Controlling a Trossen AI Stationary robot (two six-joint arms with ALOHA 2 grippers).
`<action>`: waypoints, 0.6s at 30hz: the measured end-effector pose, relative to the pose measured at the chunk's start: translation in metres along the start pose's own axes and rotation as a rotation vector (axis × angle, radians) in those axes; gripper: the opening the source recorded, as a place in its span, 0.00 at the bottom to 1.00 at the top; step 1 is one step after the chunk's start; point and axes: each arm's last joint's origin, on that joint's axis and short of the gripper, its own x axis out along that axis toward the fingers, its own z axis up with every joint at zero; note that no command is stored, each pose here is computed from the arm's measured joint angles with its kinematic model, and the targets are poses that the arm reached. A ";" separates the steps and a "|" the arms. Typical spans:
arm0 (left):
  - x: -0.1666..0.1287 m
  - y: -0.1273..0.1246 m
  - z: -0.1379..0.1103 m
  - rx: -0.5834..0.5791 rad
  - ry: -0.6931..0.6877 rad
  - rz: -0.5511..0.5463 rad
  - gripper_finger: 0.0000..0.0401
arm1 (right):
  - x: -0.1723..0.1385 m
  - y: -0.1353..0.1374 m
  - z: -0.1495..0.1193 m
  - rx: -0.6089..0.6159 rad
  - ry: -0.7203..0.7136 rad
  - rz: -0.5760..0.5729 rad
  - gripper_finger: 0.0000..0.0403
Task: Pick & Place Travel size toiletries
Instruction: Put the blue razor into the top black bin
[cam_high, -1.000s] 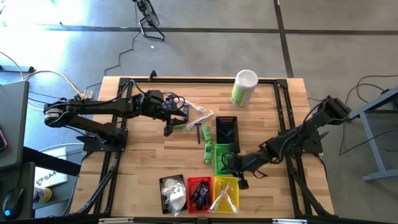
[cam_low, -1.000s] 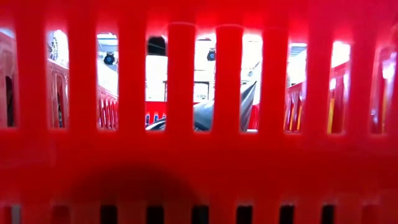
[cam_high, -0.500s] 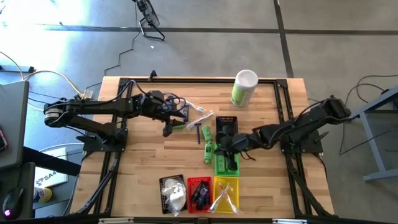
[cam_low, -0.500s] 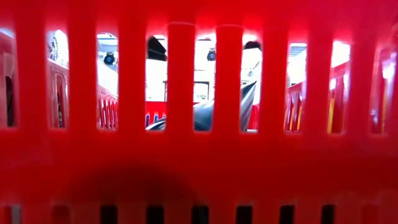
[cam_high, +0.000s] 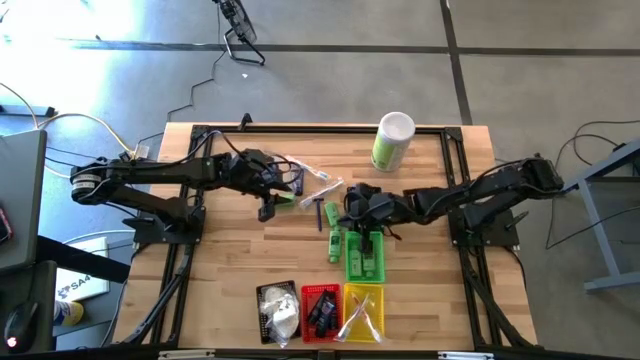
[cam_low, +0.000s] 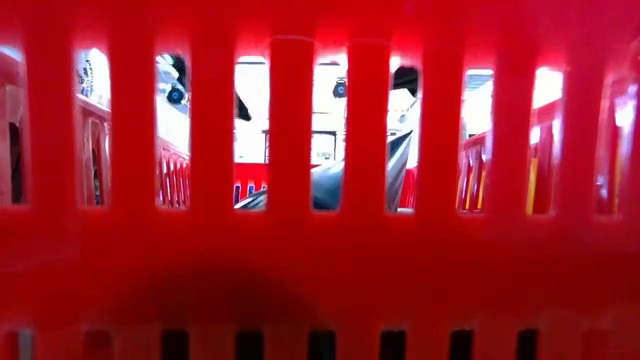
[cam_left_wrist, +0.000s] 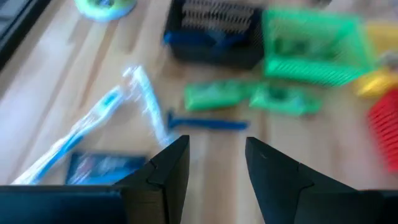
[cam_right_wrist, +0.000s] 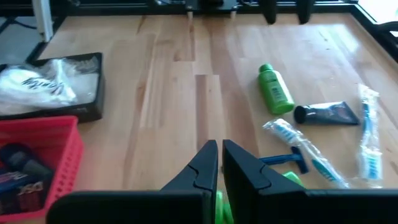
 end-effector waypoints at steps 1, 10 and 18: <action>0.000 0.001 -0.003 0.012 0.027 0.029 0.38 | 0.000 -0.002 0.000 0.004 -0.001 -0.007 0.04; 0.001 0.004 -0.016 0.020 0.172 0.129 0.38 | 0.001 -0.011 0.001 0.022 0.002 0.021 0.04; 0.014 0.005 -0.020 0.027 0.211 0.127 0.38 | -0.005 -0.011 0.004 0.022 -0.007 0.018 0.04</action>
